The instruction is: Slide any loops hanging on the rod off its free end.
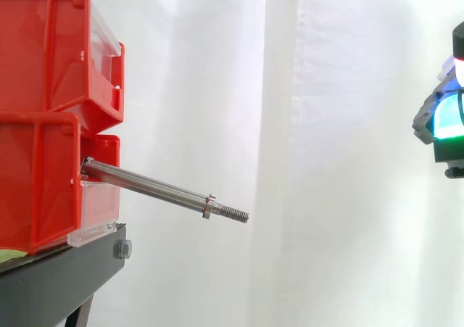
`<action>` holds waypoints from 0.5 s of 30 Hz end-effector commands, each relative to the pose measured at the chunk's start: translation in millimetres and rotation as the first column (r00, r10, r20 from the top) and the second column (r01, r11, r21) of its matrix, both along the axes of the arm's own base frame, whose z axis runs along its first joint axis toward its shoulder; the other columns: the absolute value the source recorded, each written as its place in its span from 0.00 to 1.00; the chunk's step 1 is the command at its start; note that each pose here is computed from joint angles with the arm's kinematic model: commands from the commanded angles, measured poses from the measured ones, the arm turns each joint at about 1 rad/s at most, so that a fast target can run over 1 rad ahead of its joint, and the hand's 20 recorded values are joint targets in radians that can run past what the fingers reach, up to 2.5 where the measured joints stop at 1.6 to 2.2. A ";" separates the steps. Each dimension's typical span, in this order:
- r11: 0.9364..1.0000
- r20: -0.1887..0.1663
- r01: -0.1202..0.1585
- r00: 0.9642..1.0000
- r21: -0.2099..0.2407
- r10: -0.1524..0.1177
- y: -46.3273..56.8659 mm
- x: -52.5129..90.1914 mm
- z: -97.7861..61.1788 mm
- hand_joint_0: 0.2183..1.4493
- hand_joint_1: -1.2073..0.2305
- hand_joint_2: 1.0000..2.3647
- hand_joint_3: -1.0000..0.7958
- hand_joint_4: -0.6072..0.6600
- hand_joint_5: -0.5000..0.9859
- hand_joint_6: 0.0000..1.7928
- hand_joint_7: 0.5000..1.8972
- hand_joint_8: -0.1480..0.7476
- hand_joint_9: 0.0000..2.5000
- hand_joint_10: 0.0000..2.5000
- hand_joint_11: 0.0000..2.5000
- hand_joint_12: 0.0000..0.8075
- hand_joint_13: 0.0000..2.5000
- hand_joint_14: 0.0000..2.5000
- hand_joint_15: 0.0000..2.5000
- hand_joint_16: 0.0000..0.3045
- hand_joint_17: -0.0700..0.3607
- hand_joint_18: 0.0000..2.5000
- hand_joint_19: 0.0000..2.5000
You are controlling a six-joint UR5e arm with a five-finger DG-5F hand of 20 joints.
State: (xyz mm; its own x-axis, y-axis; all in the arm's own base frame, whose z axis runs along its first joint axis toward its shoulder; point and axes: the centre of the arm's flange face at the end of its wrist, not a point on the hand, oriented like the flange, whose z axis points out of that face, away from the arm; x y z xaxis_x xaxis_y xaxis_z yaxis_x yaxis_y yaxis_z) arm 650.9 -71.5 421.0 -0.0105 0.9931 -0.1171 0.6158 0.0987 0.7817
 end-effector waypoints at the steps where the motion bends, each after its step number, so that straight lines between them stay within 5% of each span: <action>1: 1.000 0.000 0.001 1.000 -0.001 -0.001 -0.4 -0.1 0.2 0.35 0.28 0.01 0.37 0.53 0.22 0.53 0.35 0.45 0.39 0.01 0.28 0.45 0.33 0.01 0.20 0.18 0.44 0.27 0.21; 9: 1.000 0.000 -0.003 1.000 0.001 0.003 1.0 0.7 -1.4 0.32 0.37 0.00 0.31 0.58 0.24 0.52 0.38 0.45 0.41 0.01 0.29 0.46 0.34 0.01 0.21 0.18 0.44 0.28 0.21; 15: 1.000 0.009 -0.006 1.000 0.016 0.006 1.5 3.2 -18.1 0.31 0.40 0.00 0.32 0.58 0.24 0.52 0.38 0.47 0.42 0.01 0.29 0.46 0.35 0.01 0.21 0.18 0.45 0.28 0.22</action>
State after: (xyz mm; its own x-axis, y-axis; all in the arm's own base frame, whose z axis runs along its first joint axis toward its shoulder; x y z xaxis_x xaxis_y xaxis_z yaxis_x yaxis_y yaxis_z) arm 652.5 -70.9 411.9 -0.0138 0.9937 -0.1110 0.6127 0.0961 0.7844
